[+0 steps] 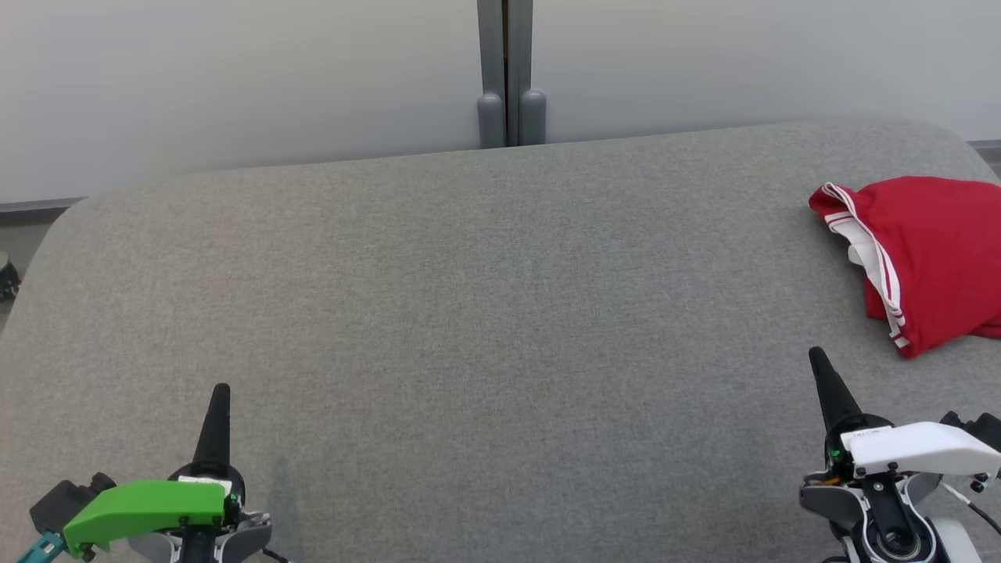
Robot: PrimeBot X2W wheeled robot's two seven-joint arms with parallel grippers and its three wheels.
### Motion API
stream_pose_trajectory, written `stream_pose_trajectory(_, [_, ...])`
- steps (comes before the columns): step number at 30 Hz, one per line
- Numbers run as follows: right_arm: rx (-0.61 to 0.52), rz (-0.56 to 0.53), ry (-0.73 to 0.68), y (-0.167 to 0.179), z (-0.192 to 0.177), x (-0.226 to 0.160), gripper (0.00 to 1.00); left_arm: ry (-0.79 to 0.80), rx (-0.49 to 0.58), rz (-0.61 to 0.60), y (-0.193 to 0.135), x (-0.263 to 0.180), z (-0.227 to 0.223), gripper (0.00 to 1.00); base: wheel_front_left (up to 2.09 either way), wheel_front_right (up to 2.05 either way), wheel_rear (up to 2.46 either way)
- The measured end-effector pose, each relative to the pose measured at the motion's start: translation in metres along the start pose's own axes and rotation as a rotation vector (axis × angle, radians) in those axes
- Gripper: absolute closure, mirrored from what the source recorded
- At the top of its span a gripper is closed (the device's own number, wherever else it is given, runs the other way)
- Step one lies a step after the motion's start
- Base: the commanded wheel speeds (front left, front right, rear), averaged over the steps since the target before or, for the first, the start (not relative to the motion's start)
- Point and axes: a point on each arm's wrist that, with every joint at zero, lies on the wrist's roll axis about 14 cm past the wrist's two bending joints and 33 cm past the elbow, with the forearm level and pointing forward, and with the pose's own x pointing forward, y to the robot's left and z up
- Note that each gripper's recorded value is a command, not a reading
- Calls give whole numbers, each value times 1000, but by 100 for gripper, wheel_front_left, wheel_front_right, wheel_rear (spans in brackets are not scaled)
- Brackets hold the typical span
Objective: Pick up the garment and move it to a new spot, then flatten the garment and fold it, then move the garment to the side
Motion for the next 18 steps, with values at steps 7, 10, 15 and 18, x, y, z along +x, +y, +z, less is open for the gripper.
stream_pose_trajectory(7, [62, 10, -2, 3, 2, 1, 100, 5, -53, -14, -4, 2, 1, 100, 0, 0, 0])
stream_pose_trajectory(10, [91, 18, -2, 5, 3, 2, 100, 3, -77, -20, -6, 3, 2, 100, 0, 0, 0])
stream_pose_trajectory(15, [131, 22, -2, 6, 3, 2, 100, 4, -111, -30, -8, 4, 3, 100, 0, 0, 0])
stream_pose_trajectory(18, [155, 26, -2, 7, 4, 2, 100, 6, -134, -36, -10, 5, 3, 100, 0, 0, 0])
